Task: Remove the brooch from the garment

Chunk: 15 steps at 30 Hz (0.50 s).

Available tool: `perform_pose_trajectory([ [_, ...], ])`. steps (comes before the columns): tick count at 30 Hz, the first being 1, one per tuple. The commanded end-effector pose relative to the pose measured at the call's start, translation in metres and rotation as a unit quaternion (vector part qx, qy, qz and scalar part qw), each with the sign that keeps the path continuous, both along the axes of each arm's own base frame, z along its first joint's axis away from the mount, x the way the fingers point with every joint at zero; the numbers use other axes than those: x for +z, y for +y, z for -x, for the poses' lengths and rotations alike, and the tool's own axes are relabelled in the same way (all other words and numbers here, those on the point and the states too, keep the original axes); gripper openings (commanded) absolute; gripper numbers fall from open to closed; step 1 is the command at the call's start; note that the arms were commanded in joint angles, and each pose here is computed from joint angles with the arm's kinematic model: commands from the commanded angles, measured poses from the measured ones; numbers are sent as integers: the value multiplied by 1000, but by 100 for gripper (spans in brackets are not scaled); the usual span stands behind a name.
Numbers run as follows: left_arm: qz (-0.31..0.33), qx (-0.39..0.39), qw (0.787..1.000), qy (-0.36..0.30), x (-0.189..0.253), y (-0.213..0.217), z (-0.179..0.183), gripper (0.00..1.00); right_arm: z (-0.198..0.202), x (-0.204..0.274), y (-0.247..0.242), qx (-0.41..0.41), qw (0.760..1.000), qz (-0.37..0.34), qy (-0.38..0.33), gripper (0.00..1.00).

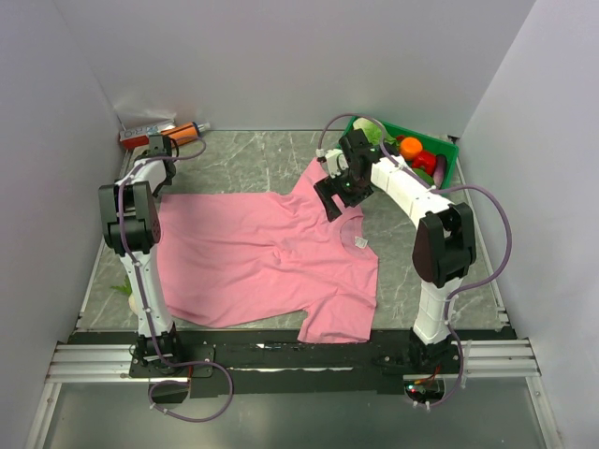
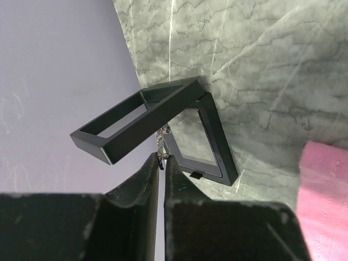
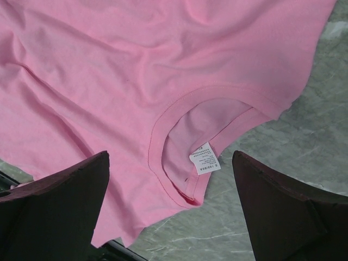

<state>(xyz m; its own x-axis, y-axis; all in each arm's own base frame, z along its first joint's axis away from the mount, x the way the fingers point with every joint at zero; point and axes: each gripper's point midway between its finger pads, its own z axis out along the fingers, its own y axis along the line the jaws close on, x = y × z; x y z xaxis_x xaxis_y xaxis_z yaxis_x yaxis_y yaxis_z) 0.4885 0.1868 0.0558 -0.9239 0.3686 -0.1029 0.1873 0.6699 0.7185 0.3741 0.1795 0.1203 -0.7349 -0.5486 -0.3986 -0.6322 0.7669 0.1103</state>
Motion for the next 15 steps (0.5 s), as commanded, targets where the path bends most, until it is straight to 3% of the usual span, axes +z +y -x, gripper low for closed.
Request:
perform_pose_trajectory([
  [1,-12,2,1000,-12,11,5,-8,1,-8,23,-2,-1,999,-6,-38,100],
  [15,-26,1,1000,6,9,9,-3,1,-8,17,-2,0,1000,-3,-31,100],
])
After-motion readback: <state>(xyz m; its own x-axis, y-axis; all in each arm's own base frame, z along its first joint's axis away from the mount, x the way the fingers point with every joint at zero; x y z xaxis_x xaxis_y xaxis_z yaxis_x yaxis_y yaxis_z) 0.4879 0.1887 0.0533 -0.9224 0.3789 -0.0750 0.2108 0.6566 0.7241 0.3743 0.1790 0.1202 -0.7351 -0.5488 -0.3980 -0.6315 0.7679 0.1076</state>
